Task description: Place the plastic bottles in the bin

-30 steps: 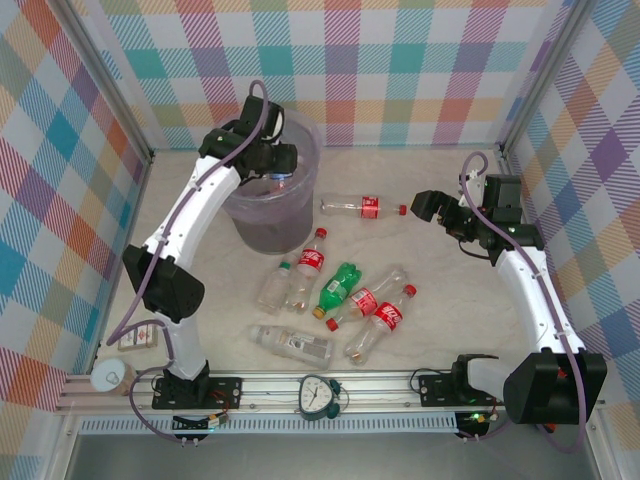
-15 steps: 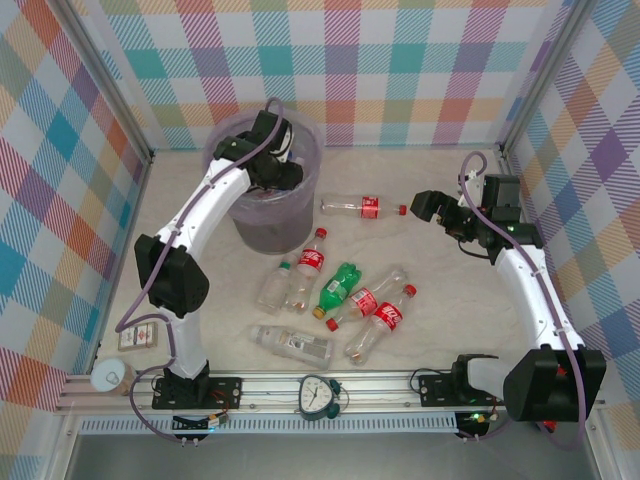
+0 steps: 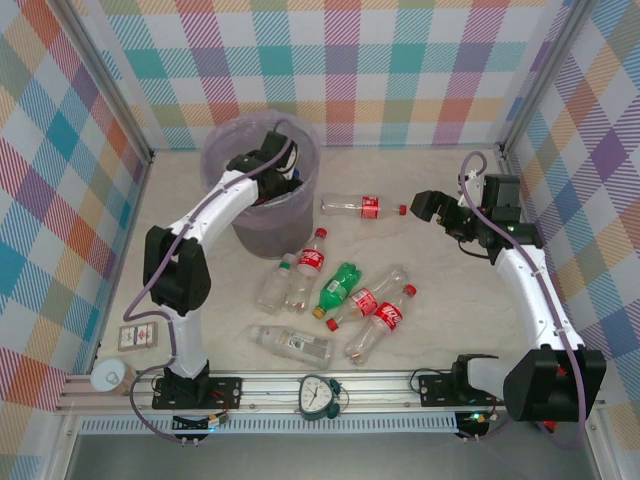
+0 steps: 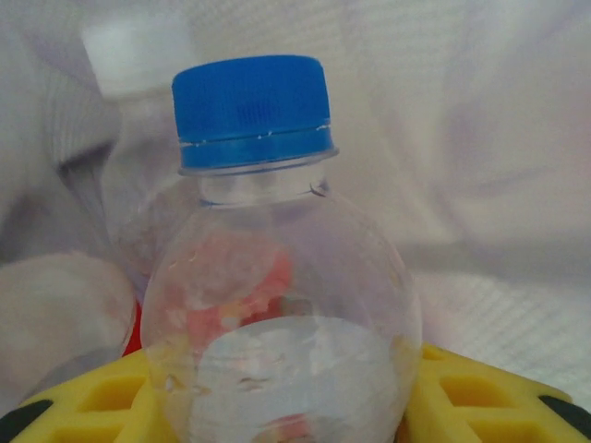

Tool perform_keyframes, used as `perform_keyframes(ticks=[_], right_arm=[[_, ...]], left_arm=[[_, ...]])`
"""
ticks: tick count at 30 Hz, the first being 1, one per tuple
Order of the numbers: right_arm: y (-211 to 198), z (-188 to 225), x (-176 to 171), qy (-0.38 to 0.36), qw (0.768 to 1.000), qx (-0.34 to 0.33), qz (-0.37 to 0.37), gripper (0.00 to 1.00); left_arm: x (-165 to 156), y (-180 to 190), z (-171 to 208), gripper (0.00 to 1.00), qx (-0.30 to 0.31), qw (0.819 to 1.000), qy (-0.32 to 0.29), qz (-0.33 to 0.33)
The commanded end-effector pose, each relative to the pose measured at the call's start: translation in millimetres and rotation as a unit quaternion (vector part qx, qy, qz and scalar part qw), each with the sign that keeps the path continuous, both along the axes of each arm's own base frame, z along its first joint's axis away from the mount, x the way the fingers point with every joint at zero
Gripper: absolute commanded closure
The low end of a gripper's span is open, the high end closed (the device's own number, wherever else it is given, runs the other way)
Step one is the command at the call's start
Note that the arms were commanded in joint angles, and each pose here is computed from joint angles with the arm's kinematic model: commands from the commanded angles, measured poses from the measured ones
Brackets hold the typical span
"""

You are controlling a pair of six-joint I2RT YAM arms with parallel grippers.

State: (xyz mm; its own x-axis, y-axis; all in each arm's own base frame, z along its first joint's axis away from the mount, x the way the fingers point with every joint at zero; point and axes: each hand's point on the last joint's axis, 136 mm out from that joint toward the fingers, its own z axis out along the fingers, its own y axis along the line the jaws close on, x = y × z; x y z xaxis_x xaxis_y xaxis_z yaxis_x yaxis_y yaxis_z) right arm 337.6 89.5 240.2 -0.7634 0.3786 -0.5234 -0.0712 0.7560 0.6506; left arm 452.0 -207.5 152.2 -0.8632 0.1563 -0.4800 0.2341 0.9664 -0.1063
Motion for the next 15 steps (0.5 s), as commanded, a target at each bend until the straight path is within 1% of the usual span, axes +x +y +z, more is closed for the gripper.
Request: perform_keyframes(ticks=[1,4,8,9,13,15], right_arm=[[3,9,3,-0.02,1.0,-0.006,0.011,0.0],[2,11,2,-0.023,1.0,-0.009,0.011,0.0],[2,10,3,-0.022,1.0,-0.008,0.011,0.0],[2,9,3,-0.021,1.0,-0.008,0.011,0.0],[2,7,5,-0.018,1.0,-0.008,0.011,0.0],[3,8,4,-0.018,1.0,-0.007,0.011,0.0]], left_arm=[[-23,7,-43,1.0,0.032,0.997,0.075,0.007],[-21,9,-43,1.0,0.032,0.997,0.072,0.013],[-15,5,-22,1.0,0.014,0.999,0.048,0.012],[-13,3,-14,0.96,0.009,0.999,0.043,0.011],[-8,-2,28,0.66,-0.013,1.0,0.009,0.004],[-6,-3,51,0.56,-0.02,1.0,-0.01,0.002]])
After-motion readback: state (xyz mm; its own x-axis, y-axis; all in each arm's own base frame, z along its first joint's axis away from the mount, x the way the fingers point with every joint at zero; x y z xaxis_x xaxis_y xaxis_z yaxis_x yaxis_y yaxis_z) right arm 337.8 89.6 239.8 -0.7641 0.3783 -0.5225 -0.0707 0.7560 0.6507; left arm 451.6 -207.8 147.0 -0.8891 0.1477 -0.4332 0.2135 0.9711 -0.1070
